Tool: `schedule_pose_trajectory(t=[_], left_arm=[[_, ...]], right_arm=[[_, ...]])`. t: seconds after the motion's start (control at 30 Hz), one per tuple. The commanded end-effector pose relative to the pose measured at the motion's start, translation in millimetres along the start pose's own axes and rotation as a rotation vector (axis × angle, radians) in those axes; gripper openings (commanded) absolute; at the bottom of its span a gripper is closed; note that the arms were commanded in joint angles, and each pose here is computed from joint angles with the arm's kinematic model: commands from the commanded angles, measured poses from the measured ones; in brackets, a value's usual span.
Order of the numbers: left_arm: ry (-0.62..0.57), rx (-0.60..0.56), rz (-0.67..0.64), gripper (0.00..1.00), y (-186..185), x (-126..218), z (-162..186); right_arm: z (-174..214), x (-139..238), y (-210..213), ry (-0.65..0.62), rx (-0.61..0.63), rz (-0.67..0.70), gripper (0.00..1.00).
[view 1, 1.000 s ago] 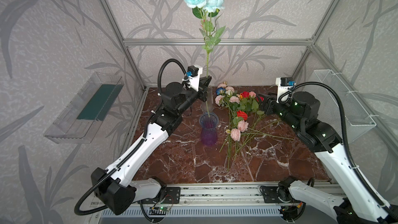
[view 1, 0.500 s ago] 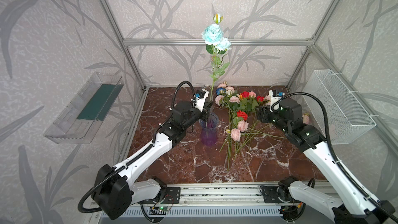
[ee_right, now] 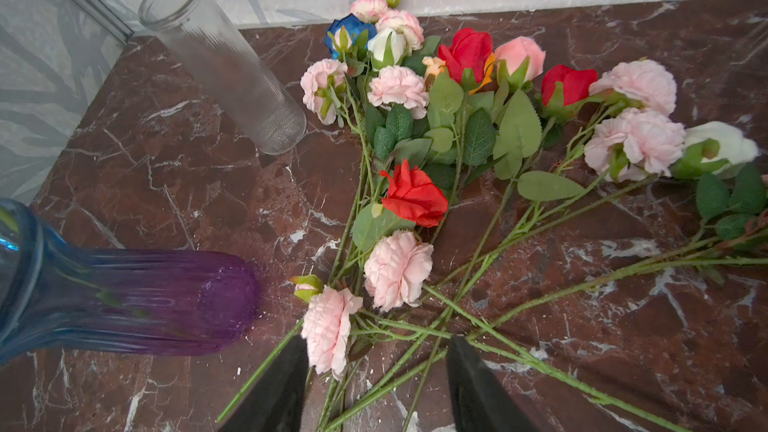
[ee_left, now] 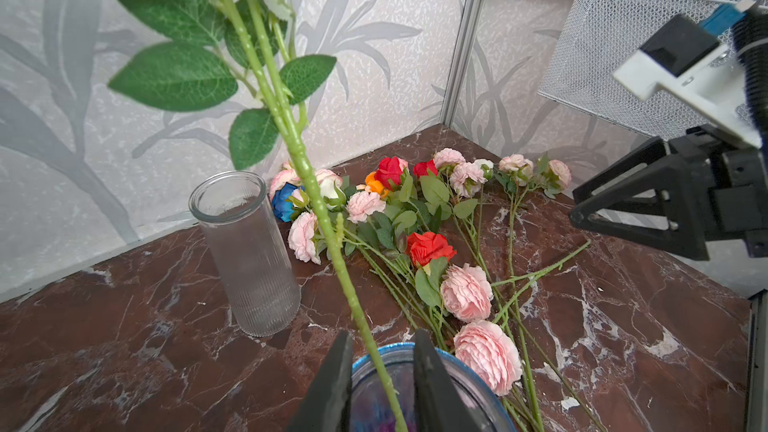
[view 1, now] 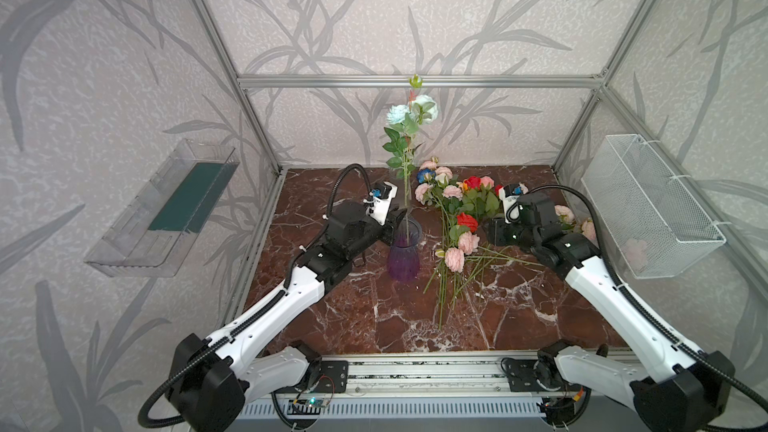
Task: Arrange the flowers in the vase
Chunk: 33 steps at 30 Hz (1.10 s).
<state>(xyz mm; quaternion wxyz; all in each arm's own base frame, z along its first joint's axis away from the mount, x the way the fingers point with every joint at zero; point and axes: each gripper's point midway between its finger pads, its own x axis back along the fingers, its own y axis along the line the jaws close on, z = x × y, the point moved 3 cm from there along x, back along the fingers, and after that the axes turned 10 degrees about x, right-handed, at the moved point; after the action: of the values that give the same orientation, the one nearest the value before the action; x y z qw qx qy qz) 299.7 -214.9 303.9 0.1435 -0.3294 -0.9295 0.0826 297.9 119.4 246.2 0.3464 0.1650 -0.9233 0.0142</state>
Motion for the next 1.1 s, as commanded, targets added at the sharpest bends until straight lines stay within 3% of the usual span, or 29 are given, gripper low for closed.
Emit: schedule_pose_trajectory(t=[0.0, 0.13, 0.37, 0.6, 0.87, 1.07], left_arm=[[-0.021, -0.01, -0.003, 0.28, -3.0, 12.0, -5.0], [-0.063, -0.01, -0.007, 0.31, -5.1, 25.5, -15.3], [-0.139, 0.004, -0.058, 0.37, -4.7, 62.1, -34.8], [-0.111, 0.041, -0.125, 0.39, 3.0, 92.4, -21.9], [-0.093, 0.062, -0.171, 0.41, 10.2, 105.7, -9.1], [-0.082, 0.074, -0.151, 0.41, 8.2, 101.5, -6.2]], right_arm=[[19.5, -6.9, -2.0, 0.086, 0.025, 0.003, 0.51], [44.8, -21.4, -8.2, 0.205, 0.027, 0.037, 0.51], [86.5, -56.5, -21.1, 0.544, 0.083, 0.112, 0.53], [96.5, -73.5, -39.1, 0.618, 0.175, 0.219, 0.66], [127.5, -84.4, -66.5, 0.786, 0.18, 0.364, 0.67], [137.4, -100.9, -82.9, 0.827, 0.158, 0.421, 0.68]])
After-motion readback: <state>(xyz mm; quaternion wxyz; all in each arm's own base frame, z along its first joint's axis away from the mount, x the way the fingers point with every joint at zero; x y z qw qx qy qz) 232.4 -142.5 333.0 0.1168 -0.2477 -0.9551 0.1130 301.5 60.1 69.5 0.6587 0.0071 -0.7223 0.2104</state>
